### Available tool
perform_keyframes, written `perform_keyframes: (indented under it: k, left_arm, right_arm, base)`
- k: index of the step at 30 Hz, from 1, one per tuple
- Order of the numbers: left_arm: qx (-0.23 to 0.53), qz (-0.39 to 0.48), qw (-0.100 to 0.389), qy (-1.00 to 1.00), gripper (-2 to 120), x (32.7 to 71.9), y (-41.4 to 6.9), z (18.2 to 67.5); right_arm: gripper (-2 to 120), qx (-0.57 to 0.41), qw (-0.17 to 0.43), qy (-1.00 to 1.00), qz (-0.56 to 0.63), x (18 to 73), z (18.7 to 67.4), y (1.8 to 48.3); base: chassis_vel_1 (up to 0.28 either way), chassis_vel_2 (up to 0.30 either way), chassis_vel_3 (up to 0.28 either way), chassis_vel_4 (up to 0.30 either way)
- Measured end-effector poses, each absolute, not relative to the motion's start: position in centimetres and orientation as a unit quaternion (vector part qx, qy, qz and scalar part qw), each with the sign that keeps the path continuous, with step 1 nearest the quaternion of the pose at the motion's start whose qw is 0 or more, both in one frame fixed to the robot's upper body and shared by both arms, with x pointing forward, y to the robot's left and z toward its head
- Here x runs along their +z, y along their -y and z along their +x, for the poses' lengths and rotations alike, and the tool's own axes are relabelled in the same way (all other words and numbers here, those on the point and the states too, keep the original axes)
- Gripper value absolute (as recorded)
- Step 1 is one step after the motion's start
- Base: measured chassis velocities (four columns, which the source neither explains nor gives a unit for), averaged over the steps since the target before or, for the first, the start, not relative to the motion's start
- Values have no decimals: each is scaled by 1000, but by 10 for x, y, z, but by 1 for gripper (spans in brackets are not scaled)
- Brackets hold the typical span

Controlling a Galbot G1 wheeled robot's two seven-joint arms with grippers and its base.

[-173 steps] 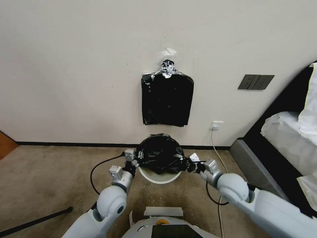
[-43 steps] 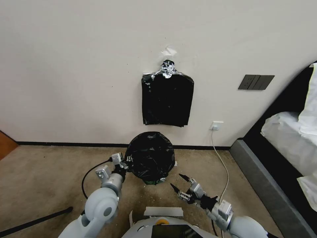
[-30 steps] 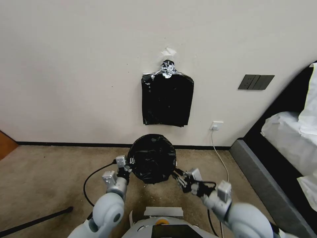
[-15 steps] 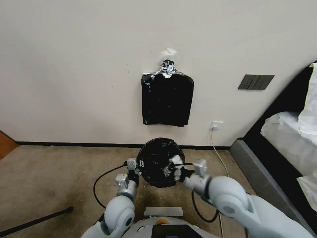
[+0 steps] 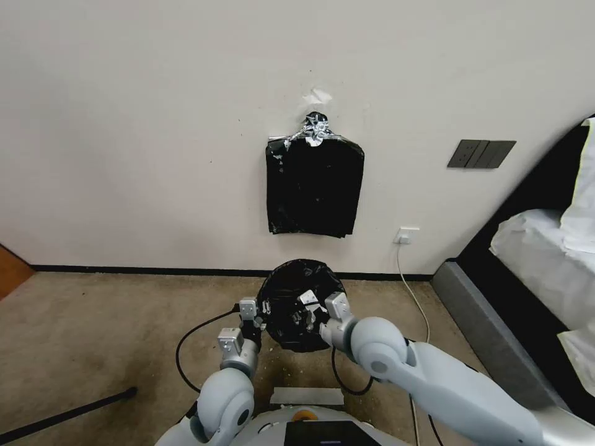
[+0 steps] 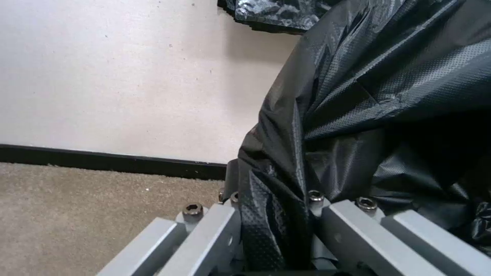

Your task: Place a trash bag onto the trash bin.

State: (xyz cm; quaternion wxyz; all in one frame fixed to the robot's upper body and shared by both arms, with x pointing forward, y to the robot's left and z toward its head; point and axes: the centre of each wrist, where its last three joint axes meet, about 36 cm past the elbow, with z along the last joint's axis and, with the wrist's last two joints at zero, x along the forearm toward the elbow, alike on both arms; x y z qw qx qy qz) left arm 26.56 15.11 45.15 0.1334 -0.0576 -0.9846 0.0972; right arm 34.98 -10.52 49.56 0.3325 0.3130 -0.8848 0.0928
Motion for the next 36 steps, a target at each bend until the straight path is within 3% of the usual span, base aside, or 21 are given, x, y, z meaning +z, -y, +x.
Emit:
perform_keyframes:
  k: [36]
  left_arm:
    - [120,-69,149,979,1,460,-151,262]
  right_arm:
    - [0,145,352,890,249,450,391,74]
  base:
    - [0,0,0,0]
